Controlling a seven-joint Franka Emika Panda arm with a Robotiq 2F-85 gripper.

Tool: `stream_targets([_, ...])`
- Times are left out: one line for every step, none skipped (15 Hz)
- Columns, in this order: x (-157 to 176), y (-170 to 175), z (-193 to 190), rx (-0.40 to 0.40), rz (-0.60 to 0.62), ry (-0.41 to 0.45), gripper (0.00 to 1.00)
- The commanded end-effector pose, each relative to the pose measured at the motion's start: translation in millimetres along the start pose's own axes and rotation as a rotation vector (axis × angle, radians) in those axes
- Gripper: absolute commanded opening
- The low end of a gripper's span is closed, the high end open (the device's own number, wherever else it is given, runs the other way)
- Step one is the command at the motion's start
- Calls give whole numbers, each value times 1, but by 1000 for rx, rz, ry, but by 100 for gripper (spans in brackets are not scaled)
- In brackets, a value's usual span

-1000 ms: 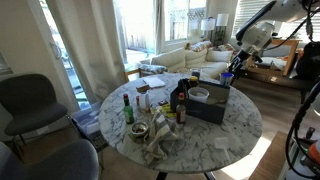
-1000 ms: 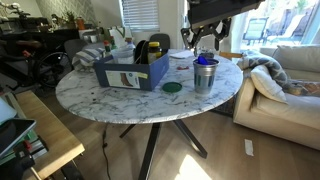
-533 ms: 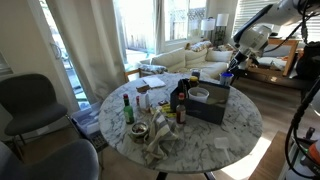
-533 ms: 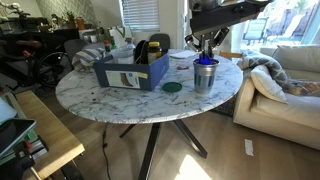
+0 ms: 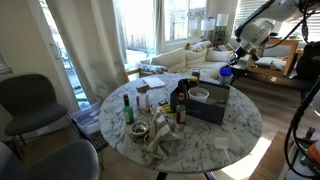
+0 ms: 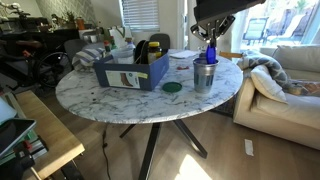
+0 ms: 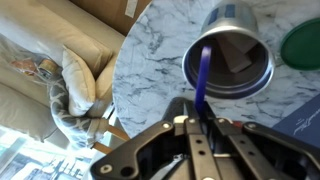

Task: Remove the blue lid from the silver cup and put it in the plastic cup in the box

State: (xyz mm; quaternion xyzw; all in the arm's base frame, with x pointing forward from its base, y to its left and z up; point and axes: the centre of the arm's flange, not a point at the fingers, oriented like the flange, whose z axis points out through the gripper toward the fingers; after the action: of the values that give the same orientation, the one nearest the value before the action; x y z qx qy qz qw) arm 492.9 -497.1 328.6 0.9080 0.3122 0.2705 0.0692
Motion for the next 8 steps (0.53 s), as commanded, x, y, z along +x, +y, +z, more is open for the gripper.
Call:
stream_targets([20, 8, -58, -34, 21, 93, 2])
stream_targets([32, 9, -73, -29, 21, 145, 2])
stream_targets([49, 5, -89, -12, 7, 224, 2])
stream_targets([70, -1, -107, 4, -15, 270, 2])
stream_targets([90, -8, -116, 26, -32, 324, 2])
stream_targets([111, -20, -122, 72, -50, 368, 2])
stream_targets([127, -30, -124, 119, -67, 408, 2])
stream_targets([140, -43, -125, 174, -79, 443, 2])
